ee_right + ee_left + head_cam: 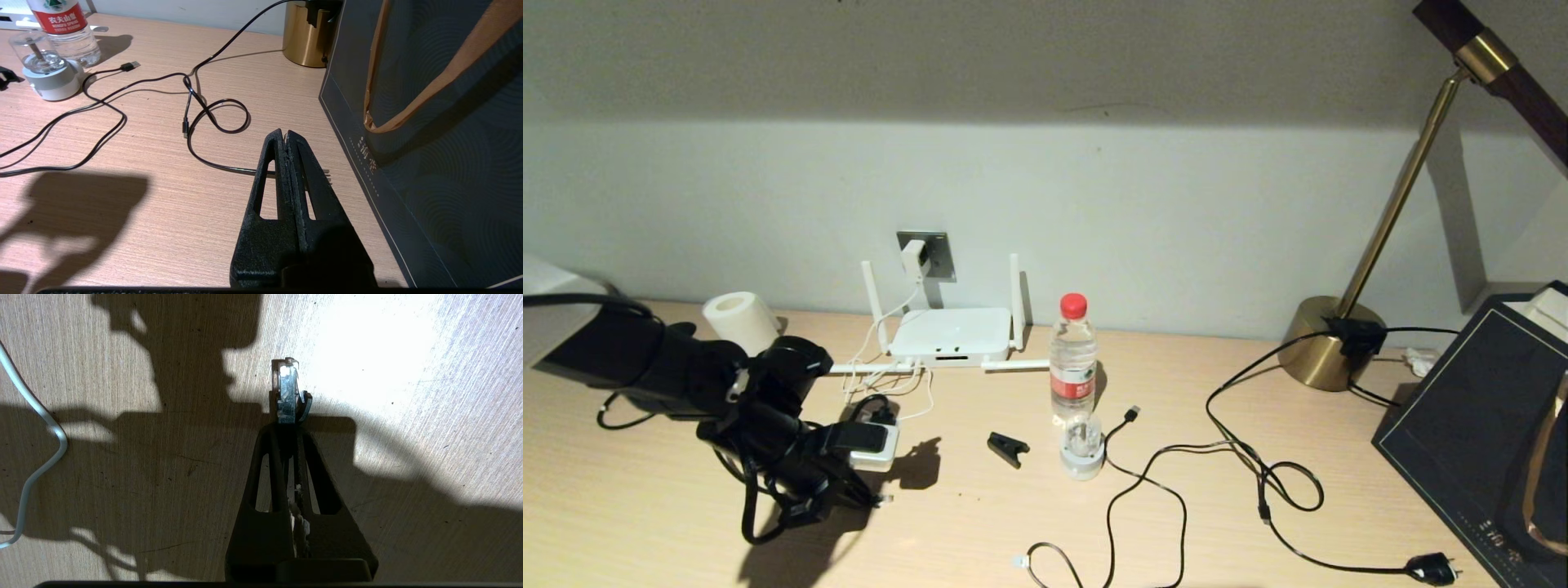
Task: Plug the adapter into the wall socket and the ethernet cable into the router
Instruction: Hand it to the other hand
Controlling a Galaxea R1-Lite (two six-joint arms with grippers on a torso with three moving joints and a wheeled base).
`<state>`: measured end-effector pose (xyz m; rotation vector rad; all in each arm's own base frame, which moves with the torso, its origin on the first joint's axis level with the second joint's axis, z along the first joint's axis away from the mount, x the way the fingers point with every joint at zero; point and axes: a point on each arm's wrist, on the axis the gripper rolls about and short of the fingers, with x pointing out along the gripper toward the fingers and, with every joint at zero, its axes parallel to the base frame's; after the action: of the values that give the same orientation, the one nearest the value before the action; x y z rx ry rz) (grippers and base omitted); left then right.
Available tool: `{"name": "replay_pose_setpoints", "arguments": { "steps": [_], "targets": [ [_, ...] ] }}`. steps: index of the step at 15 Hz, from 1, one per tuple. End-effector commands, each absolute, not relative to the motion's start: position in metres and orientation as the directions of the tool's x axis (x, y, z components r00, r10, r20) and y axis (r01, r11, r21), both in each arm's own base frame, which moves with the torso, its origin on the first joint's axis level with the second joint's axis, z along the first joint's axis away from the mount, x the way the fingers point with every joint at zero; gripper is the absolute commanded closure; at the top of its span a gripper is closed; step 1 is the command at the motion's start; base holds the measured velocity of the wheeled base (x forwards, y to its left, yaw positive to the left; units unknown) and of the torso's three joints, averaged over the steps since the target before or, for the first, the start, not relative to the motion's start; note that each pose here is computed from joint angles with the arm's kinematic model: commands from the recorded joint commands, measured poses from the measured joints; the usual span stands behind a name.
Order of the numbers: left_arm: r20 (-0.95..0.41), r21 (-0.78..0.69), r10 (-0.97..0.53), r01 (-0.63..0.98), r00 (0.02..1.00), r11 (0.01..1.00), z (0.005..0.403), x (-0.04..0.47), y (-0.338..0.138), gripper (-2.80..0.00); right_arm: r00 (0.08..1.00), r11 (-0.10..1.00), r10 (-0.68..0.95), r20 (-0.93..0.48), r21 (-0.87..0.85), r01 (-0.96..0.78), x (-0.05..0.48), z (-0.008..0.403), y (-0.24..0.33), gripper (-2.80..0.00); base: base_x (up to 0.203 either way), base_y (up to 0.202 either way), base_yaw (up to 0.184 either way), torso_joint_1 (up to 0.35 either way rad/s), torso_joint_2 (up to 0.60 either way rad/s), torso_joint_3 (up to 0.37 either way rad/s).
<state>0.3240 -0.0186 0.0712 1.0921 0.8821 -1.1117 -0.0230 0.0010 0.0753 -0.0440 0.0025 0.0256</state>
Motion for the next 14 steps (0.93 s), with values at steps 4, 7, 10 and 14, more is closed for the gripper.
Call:
{"name": "replay_pose_setpoints", "arguments": {
  "steps": [4,7,10,14],
  "targets": [
    [-0.905,0.339,-0.248,0.938,0.345,0.07,0.118,0.302,-0.019,0.0,1.0,0.999,0.028,-0.005,-0.044,-0.028,-0.023,0.075,0.001,0.0,0.0,0.0,0.0,0.0,0.0,0.0],
    [-0.832,0.487,-0.264,0.87,0.488,0.073,0.168,0.274,-0.023,0.0,1.0,0.999,0.028,-0.005,-0.044,-0.028,-0.023,0.075,0.001,0.0,0.0,0.0,0.0,0.0,0.0,0.0],
    [-0.707,0.658,-0.301,0.751,0.64,0.053,0.222,0.235,-0.045,0.0,1.0,0.999,0.026,-0.005,-0.044,-0.026,-0.023,0.075,0.001,0.0,0.0,0.0,0.0,0.0,0.0,0.0],
    [-0.545,0.793,-0.286,0.595,0.788,0.13,0.264,0.194,-0.07,0.0,1.0,0.999,0.026,-0.005,-0.044,-0.026,-0.023,0.075,0.001,0.0,0.0,0.0,0.0,0.0,0.0,0.0]
  ]
}}
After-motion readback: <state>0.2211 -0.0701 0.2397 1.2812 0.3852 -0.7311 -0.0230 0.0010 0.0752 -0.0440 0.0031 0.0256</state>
